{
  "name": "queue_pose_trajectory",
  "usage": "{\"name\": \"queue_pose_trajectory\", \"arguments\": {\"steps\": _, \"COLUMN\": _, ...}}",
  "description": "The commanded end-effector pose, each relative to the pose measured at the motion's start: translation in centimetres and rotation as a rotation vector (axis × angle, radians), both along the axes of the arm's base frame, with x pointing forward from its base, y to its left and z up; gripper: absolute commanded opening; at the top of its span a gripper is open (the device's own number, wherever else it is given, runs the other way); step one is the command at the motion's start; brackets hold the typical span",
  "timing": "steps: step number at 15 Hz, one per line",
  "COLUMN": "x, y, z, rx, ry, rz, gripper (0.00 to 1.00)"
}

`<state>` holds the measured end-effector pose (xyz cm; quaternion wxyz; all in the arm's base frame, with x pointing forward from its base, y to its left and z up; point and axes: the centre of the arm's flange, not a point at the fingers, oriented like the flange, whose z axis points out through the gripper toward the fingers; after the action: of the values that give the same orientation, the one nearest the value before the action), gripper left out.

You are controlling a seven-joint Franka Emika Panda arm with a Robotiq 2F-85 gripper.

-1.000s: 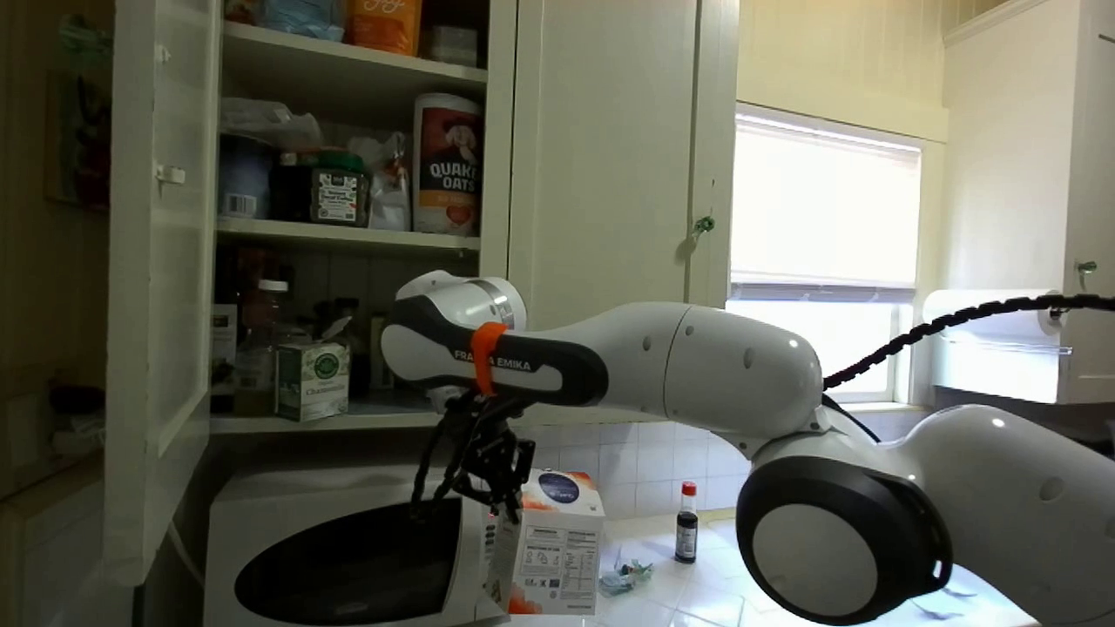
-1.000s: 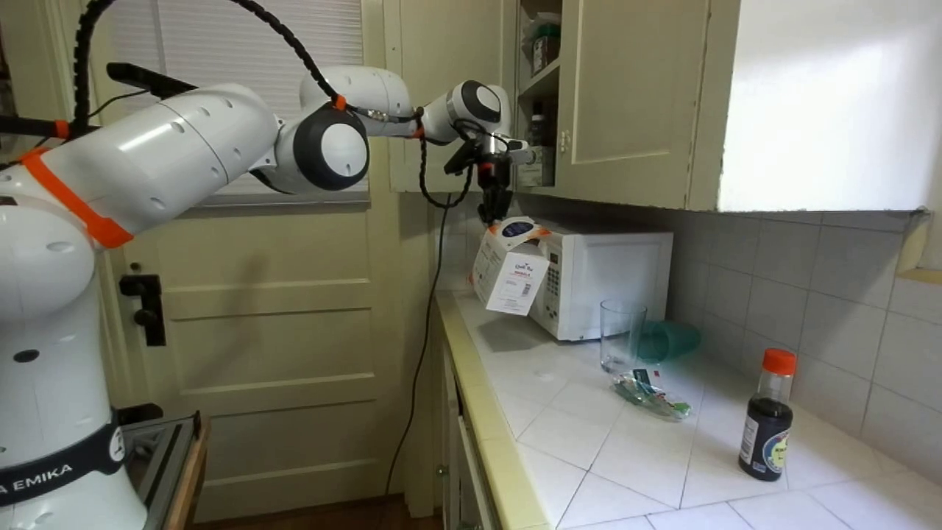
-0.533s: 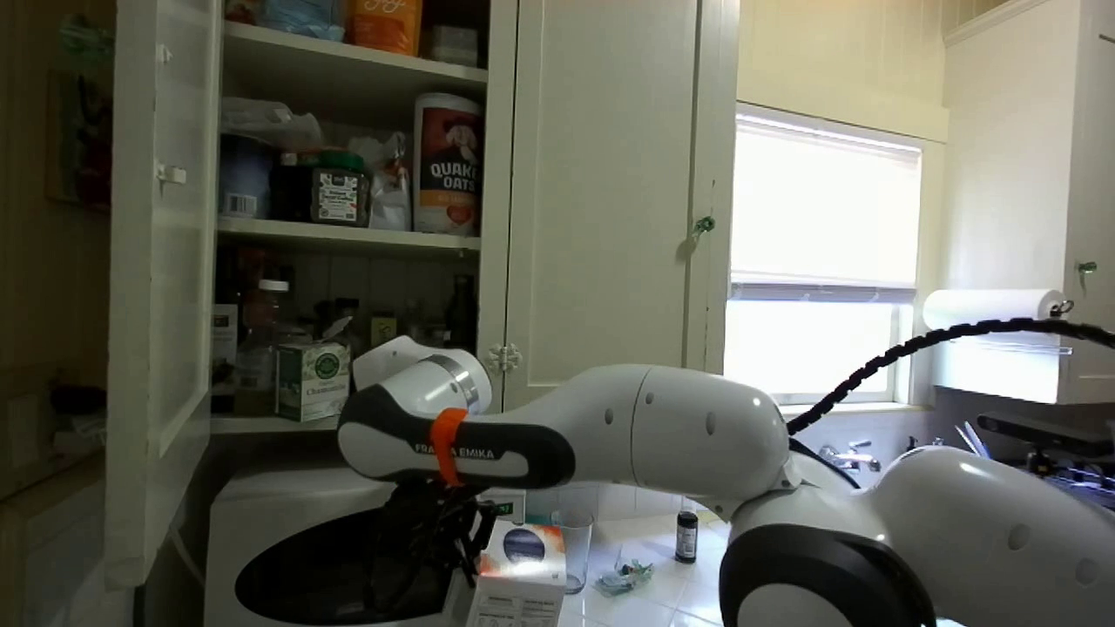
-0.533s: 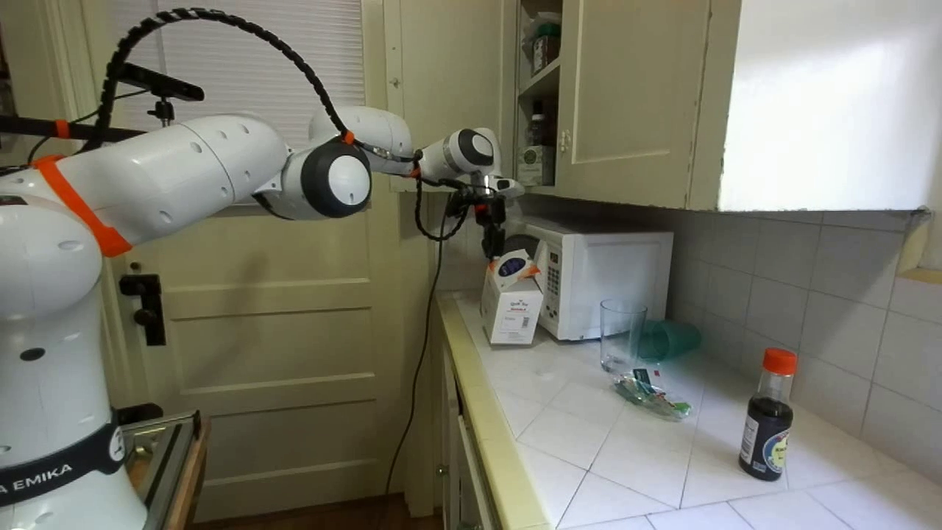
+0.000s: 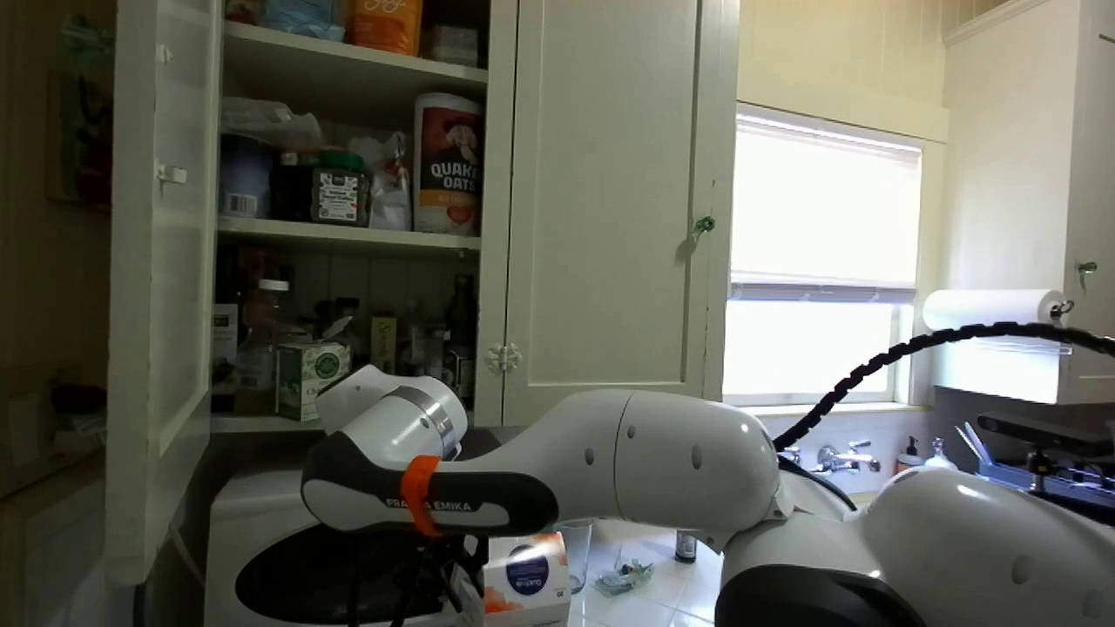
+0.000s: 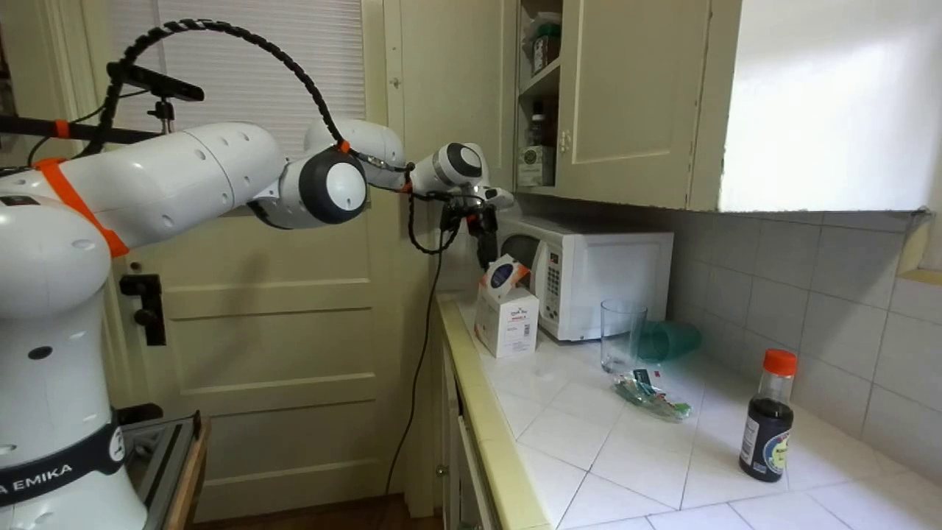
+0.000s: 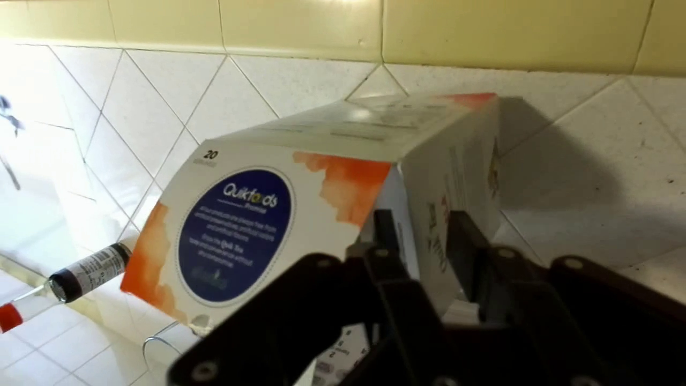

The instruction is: Close the right cabinet door then remove the white box from the left cabinet and place it on the counter.

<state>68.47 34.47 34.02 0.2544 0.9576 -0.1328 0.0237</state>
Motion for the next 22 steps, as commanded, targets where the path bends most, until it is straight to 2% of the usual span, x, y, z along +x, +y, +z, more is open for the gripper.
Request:
{"name": "queue_pose_trajectory", "arguments": {"steps": 1, "x": -2.7, "y": 0.1, "z": 1.8, "rx": 0.01, "ry": 0.028, "rz": 0.03, "gripper": 0.64}}
{"name": "queue_pose_trajectory", "arguments": {"steps": 5, "x": -4.1, "y": -0.8, "z": 5.3, "rx": 0.145, "ry": 0.016, "rz": 0.124, "gripper": 0.95}}
{"name": "queue_pose_trajectory", "arguments": {"steps": 6, "x": -4.6, "y": -1.0, "z": 6.3, "rx": 0.173, "ry": 0.023, "rz": 0.17, "gripper": 0.99}}
{"name": "queue_pose_trajectory", "arguments": {"steps": 10, "x": -7.4, "y": -2.8, "z": 10.6, "rx": 0.275, "ry": 0.081, "rz": 0.332, "gripper": 1.0}}
{"name": "queue_pose_trajectory", "arguments": {"steps": 15, "x": -7.7, "y": -4.4, "z": 13.4, "rx": 0.39, "ry": 0.179, "rz": 0.537, "gripper": 1.0}}
{"name": "queue_pose_trajectory", "arguments": {"steps": 18, "x": -7.7, "y": -5.3, "z": 14.0, "rx": 0.441, "ry": 0.269, "rz": 0.642, "gripper": 1.0}}
{"name": "queue_pose_trajectory", "arguments": {"steps": 22, "x": -8.5, "y": -6.5, "z": 13.9, "rx": 0.428, "ry": 0.391, "rz": 0.764, "gripper": 1.0}}
